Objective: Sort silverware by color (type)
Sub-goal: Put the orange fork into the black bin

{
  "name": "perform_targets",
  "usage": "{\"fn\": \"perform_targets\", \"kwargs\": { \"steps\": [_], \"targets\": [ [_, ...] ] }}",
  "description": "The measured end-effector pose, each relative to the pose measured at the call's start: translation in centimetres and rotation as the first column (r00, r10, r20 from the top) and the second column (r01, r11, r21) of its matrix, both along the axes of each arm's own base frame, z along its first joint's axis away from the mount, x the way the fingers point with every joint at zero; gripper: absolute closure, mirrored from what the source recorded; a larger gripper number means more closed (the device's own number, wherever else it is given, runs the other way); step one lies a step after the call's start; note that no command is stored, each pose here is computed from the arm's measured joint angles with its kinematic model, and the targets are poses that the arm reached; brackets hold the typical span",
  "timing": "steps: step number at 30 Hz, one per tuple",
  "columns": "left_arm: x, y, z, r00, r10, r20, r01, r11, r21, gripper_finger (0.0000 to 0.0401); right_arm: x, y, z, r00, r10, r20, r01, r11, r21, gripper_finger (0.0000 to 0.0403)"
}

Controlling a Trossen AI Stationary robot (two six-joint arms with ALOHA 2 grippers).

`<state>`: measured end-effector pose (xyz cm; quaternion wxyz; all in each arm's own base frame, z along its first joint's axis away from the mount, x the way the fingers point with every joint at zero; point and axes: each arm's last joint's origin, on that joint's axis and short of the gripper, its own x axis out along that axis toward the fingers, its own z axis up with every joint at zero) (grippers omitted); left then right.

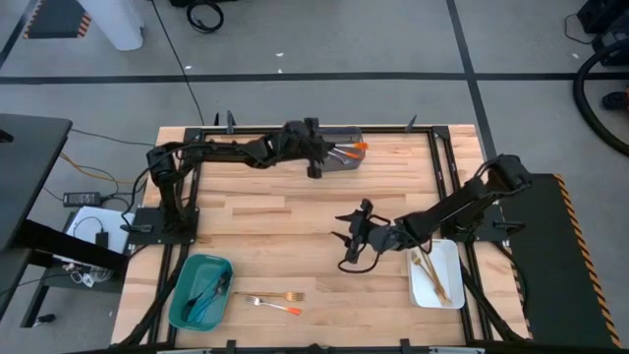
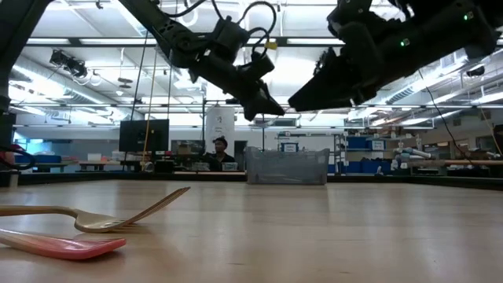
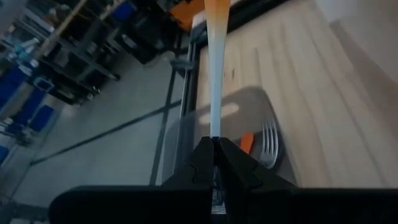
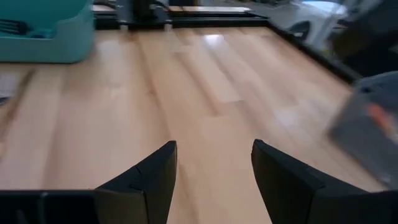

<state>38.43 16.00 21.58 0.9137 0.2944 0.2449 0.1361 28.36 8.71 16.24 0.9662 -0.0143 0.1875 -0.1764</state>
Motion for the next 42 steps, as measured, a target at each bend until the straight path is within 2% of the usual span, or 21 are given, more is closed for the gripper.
{"fn": "perform_targets", "kwargs": {
  "steps": [3,5,10,14,17,21,25,34,38,42],
  "targets": [
    [-0.1,0.0,-0.3,1.0,0.0,-0.031,-0.001,1.0,-0.013,0.0385,-0.6,-0.4,1.1,0.998,-0.065,0.009,0.066,0.997,-0.05,0.019],
    [-0.1,-0.1,-0.4,0.999,-0.003,-0.044,0.002,1.0,-0.019,0.0385,-1.0,-1.1,2.0,0.994,-0.108,0.0,0.107,0.986,-0.125,0.019],
    [-0.1,-0.5,-0.7,0.997,0.002,-0.076,-0.004,1.0,-0.026,0.0385,-1.8,-3.3,4.6,0.983,-0.181,-0.013,0.169,0.936,-0.309,0.019],
    [-0.1,-0.6,-0.8,0.997,0.01,-0.082,-0.014,0.999,-0.049,0.0385,-1.9,-5.5,5.7,0.965,-0.235,-0.118,0.177,0.911,-0.372,0.019],
    [-0.2,-0.6,-0.9,0.996,0.014,-0.085,-0.019,0.998,-0.057,0.0385,-1.3,-7.1,6.0,0.924,-0.292,-0.246,0.173,0.895,-0.412,0.019],
    [-0.2,-0.6,-0.9,0.996,0.037,-0.087,-0.042,0.997,-0.065,0.0385,0.2,-8.8,7.0,0.876,-0.345,-0.338,0.176,0.879,-0.443,0.019],
    [-0.3,-0.6,-1.0,0.994,0.055,-0.095,-0.063,0.995,-0.08,0.0385,1.2,-9.9,7.5,0.826,-0.372,-0.423,0.125,0.853,-0.507,0.019],
    [-0.7,-0.7,-0.6,0.992,0.095,-0.088,-0.109,0.98,-0.166,0.0385,1.6,-11.7,7.1,0.711,-0.397,-0.58,-0.089,0.768,-0.634,0.019],
    [-0.7,-1.3,-0.4,0.992,0.098,-0.082,-0.114,0.97,-0.213,0.0385,1.6,-12.2,6.9,0.675,-0.399,-0.62,-0.162,0.74,-0.653,0.019],
    [-0.7,-1.9,-0.3,0.992,0.099,-0.076,-0.115,0.96,-0.255,0.0385,1.7,-12.3,7.1,0.667,-0.395,-0.631,-0.209,0.714,-0.668,0.019]
  ]
}}
